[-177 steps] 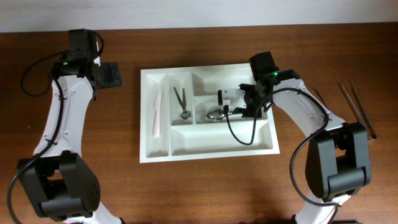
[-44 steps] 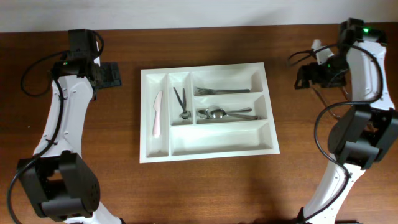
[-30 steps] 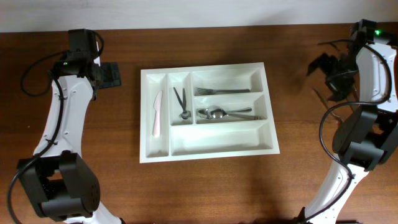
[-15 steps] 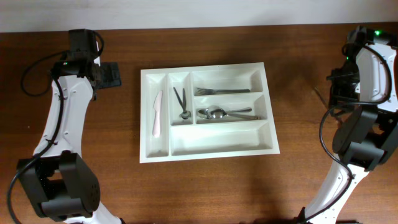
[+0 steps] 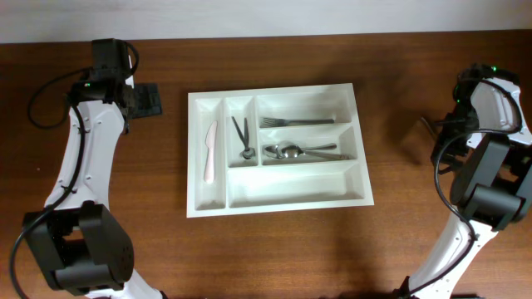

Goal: Pack container
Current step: 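Move the right gripper to the second fork and grasp it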

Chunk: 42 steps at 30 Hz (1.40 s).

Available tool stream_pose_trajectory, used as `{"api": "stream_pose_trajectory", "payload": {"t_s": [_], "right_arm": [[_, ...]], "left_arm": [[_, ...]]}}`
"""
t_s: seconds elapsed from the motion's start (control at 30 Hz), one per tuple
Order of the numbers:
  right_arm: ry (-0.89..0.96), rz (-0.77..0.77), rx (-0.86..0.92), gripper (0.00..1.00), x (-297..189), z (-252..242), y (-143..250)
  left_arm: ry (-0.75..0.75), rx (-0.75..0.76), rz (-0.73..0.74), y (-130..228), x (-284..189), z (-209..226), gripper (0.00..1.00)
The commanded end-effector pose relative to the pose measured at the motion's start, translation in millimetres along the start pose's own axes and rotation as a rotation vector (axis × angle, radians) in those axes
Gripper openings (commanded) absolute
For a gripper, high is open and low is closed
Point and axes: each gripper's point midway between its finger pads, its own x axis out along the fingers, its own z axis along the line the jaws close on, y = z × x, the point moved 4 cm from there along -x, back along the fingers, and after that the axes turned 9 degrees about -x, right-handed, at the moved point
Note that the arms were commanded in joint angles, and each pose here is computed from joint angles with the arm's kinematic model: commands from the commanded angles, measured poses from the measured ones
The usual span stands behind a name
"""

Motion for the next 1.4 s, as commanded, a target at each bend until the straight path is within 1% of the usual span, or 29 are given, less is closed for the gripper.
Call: {"api": "stream_pose_trajectory", "payload": {"t_s": [0.0, 0.03, 0.13, 0.2, 0.27, 0.3, 0.33, 0.57, 0.63, 0.7, 0.83, 0.87, 0.9, 1.0, 1.03, 1.3, 1.37], "right_arm": [[-0.059, -0.023, 0.039, 0.98, -6, 6, -8], [-0.07, -0.023, 0.041, 0.97, -6, 8, -8], [-0.111, -0.044, 0.05, 0.86, -7, 16, -11], [-0.119, -0.05, 0.052, 0.8, -7, 18, -12], [-0.132, -0.051, 0.054, 0.78, -6, 21, -12], [-0.135, -0.052, 0.054, 0.73, -6, 21, -12], [-0.137, -0.051, 0.055, 0.72, -5, 22, -12], [-0.136, -0.051, 0.055, 0.72, 12, 21, -9], [-0.138, -0.051, 0.055, 0.69, 16, 21, -9], [-0.135, -0.051, 0.055, 0.54, 20, 20, -8], [-0.13, -0.051, 0.054, 0.39, 27, 18, -7], [-0.13, -0.051, 0.054, 0.33, 28, 18, -7], [-0.13, -0.051, 0.054, 0.29, 28, 18, -7], [-0.133, -0.051, 0.054, 0.07, 28, 19, -7], [-0.133, -0.051, 0.053, 0.04, 28, 19, -7], [-0.147, -0.057, -0.028, 0.04, 25, 22, -7], [-0.167, -0.062, -0.077, 0.04, 19, 27, -8]], "left_arm": [[-0.007, 0.014, -0.014, -4, -2, 0, 0.99], [-0.007, 0.015, -0.014, -4, -2, 0, 0.99], [-0.007, 0.014, -0.014, -4, -2, 0, 0.99], [-0.007, 0.015, -0.014, -4, -2, 0, 0.99], [-0.007, 0.014, -0.014, -4, -2, 0, 0.99], [-0.007, 0.014, -0.014, -4, -2, 0, 0.99], [-0.007, 0.015, -0.014, -4, -2, 0, 0.99], [-0.007, 0.014, -0.014, -4, -2, 0, 0.99], [-0.007, 0.014, -0.014, -4, -2, 0, 0.99], [-0.007, 0.015, -0.014, -4, -2, 0, 0.99], [-0.007, 0.014, -0.014, -4, -2, 0, 0.99], [-0.007, 0.014, -0.014, -4, -2, 0, 0.99], [-0.007, 0.014, -0.014, -4, -2, 0, 0.99], [-0.007, 0.015, -0.014, -4, -2, 0, 0.99], [-0.007, 0.015, -0.014, -4, -2, 0, 0.99], [-0.007, 0.014, -0.014, -4, -2, 0, 0.99], [-0.007, 0.015, -0.014, -4, -2, 0, 0.99]]}}
